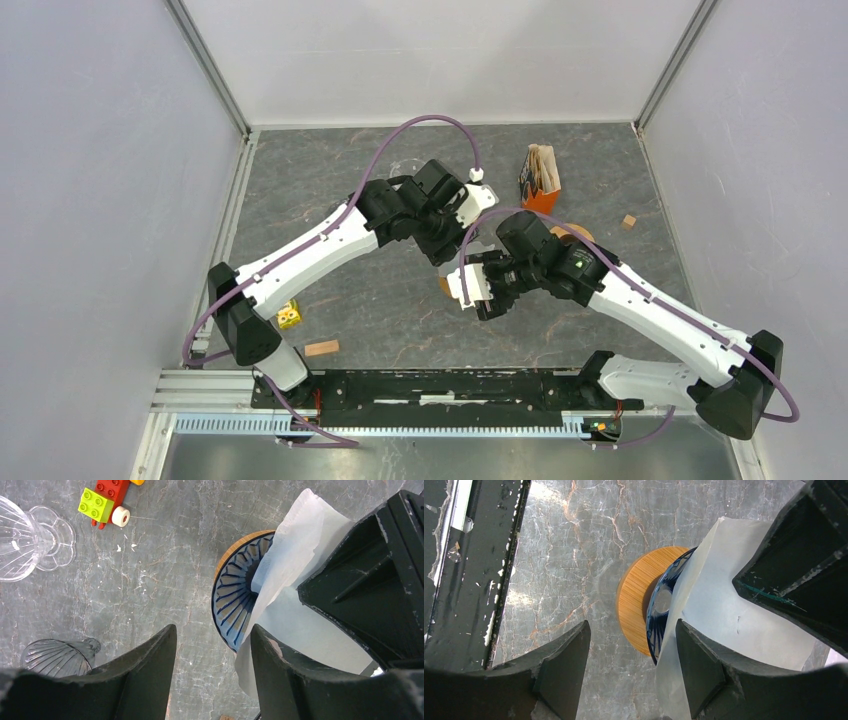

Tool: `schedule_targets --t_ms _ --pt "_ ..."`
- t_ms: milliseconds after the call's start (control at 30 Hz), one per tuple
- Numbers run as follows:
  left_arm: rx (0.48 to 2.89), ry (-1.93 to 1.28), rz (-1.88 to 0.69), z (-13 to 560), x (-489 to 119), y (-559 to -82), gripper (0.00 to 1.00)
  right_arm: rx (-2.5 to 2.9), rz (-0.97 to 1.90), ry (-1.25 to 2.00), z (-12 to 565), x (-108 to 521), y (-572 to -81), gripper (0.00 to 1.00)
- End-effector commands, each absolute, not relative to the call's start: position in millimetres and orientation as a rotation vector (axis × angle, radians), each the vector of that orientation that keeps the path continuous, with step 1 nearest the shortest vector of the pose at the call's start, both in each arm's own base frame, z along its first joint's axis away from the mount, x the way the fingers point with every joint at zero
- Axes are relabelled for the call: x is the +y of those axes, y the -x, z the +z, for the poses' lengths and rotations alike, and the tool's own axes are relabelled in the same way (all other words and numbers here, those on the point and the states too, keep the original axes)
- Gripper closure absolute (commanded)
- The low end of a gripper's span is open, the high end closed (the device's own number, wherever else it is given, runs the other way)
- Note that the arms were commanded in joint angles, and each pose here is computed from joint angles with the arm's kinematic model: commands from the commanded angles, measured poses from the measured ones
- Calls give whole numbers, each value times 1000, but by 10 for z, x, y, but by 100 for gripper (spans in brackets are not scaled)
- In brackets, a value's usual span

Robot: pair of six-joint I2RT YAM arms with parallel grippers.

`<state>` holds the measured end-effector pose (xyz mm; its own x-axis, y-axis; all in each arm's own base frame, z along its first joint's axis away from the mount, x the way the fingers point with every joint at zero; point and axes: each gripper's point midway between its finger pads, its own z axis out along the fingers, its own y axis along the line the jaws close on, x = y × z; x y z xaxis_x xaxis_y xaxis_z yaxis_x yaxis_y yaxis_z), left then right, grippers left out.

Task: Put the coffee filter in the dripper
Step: Place the coffee filter in the coffee dripper.

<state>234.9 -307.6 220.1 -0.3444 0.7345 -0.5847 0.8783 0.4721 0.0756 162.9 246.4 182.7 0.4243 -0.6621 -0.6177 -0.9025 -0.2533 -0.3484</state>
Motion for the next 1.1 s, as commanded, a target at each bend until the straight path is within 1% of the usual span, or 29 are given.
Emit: schedule_targets --t_ms 0,467,900,1067 --pt "2142 -1353 -343 2164 -3136 -2386 37 1294 445 1992 1854 2513 -1670 30" --pt "2202 -1373 -345 1893 -3155 -2361 38 1327 418 2013 1763 2509 -1691 30" --pt "2195 -1364 -345 1919 -3187 -2397 37 1369 375 2051 1599 2479 -1717 31" --pt "2145 -1371 -361 2063 -3212 -2410 33 1353 363 2020 1722 2510 -1752 31"
